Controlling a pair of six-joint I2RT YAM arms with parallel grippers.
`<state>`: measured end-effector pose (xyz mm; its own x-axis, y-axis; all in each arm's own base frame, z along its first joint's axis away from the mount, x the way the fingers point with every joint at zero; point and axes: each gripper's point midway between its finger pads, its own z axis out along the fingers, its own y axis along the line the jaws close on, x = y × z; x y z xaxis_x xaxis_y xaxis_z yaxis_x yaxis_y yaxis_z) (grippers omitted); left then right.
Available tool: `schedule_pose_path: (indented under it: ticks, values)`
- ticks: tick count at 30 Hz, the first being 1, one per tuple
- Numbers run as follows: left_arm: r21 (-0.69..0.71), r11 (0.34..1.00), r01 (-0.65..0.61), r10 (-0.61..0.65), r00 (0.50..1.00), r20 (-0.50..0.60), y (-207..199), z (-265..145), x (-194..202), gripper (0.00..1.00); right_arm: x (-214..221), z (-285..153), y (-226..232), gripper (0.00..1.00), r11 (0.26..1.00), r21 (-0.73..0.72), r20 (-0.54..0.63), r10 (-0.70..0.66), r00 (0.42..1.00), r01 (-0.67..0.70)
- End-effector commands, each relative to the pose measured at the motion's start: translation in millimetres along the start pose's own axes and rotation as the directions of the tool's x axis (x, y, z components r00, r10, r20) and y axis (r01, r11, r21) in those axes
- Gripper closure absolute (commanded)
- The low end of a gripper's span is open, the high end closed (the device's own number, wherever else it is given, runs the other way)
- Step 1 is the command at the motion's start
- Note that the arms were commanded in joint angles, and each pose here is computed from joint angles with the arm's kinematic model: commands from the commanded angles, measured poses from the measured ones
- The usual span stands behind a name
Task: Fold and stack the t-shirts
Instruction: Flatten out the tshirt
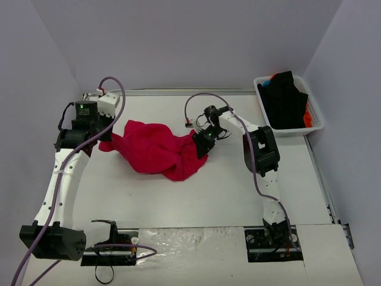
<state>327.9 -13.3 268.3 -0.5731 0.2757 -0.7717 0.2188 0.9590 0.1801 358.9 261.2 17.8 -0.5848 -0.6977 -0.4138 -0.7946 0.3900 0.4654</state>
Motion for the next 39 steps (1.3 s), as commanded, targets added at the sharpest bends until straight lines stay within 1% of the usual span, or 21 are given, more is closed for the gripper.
schedule_pose_path:
  ticks: [1, 2, 4, 6, 9, 10, 11, 13, 14, 17, 19, 23, 28, 35, 37, 39]
  values:
    - [-0.049, 0.999, 0.01, -0.007, 0.998, 0.066, 12, -8, -16, 0.98, 23, 1, -1, 0.98, 0.999, 0.024, -0.095, 0.047, 0.994, -0.045]
    - [-0.053, 0.999, 0.012, -0.009, 0.998, 0.066, 14, -7, -16, 0.98, 22, -6, -1, 1.0, 0.998, 0.041, -0.088, 0.044, 0.995, -0.04]
    - [-0.07, 0.997, 0.018, -0.012, 0.997, 0.076, 18, -7, -21, 0.98, 22, -21, -7, 1.0, 0.996, 0.074, -0.069, 0.058, 0.996, -0.053]
    - [-0.11, 0.993, 0.035, -0.026, 0.996, 0.086, 28, -7, -26, 0.98, 13, -48, -11, 1.0, 0.99, 0.131, -0.024, 0.054, 0.998, -0.051]
    - [-0.189, 0.977, 0.102, -0.074, 0.986, 0.148, 55, -20, -43, 0.98, 0, -104, -27, 1.0, 0.963, 0.253, 0.074, 0.076, 0.994, -0.093]
    - [-0.209, 0.971, 0.12, -0.083, 0.981, 0.177, 64, -28, -51, 0.98, 1, -126, -39, 1.0, 0.947, 0.293, 0.117, 0.1, 0.988, -0.131]
    - [-0.225, 0.966, 0.131, -0.088, 0.978, 0.191, 71, -32, -55, 0.98, -11, -154, -40, 1.0, 0.931, 0.339, 0.173, 0.082, 0.981, -0.138]
    - [-0.257, 0.955, 0.149, -0.095, 0.973, 0.21, 85, -40, -61, 0.98, -14, -187, -48, 1.0, 0.897, 0.403, 0.23, 0.092, 0.969, -0.181]
    - [-0.271, 0.949, 0.159, -0.1, 0.971, 0.218, 94, -46, -66, 0.97, -17, -216, -52, 1.0, 0.866, 0.458, 0.272, 0.08, 0.959, -0.202]
    - [-0.275, 0.947, 0.163, -0.097, 0.966, 0.238, 100, -55, -77, 0.98, -20, -259, -50, 1.0, 0.826, 0.507, 0.35, 0.065, 0.934, -0.248]
    - [-0.275, 0.948, 0.159, -0.09, 0.965, 0.248, 100, -60, -79, 0.98, -22, -280, -43, 1.0, 0.8, 0.543, 0.376, 0.04, 0.926, -0.255]
    - [-0.273, 0.951, 0.147, -0.072, 0.961, 0.267, 97, -70, -81, 0.97, -19, -296, -37, 1.0, 0.773, 0.572, 0.394, 0.033, 0.919, -0.273]
    - [-0.253, 0.961, 0.116, -0.057, 0.972, 0.229, 88, -65, -62, 0.98, -5, -285, -34, 1.0, 0.781, 0.555, 0.38, 0.068, 0.923, -0.286]
    - [-0.259, 0.962, 0.089, -0.022, 0.967, 0.252, 82, -80, -54, 0.98, -9, -301, -12, 1.0, 0.777, 0.561, 0.417, 0.031, 0.909, -0.284]
    - [-0.233, 0.97, 0.072, -0.009, 0.965, 0.261, 75, -84, -52, 0.98, -6, -303, -5, 1.0, 0.777, 0.563, 0.418, 0.026, 0.908, -0.281]
    - [-0.2, 0.979, 0.044, 0.009, 0.967, 0.256, 66, -84, -48, 0.98, 5, -293, -4, 1.0, 0.784, 0.551, 0.403, 0.052, 0.914, -0.287]
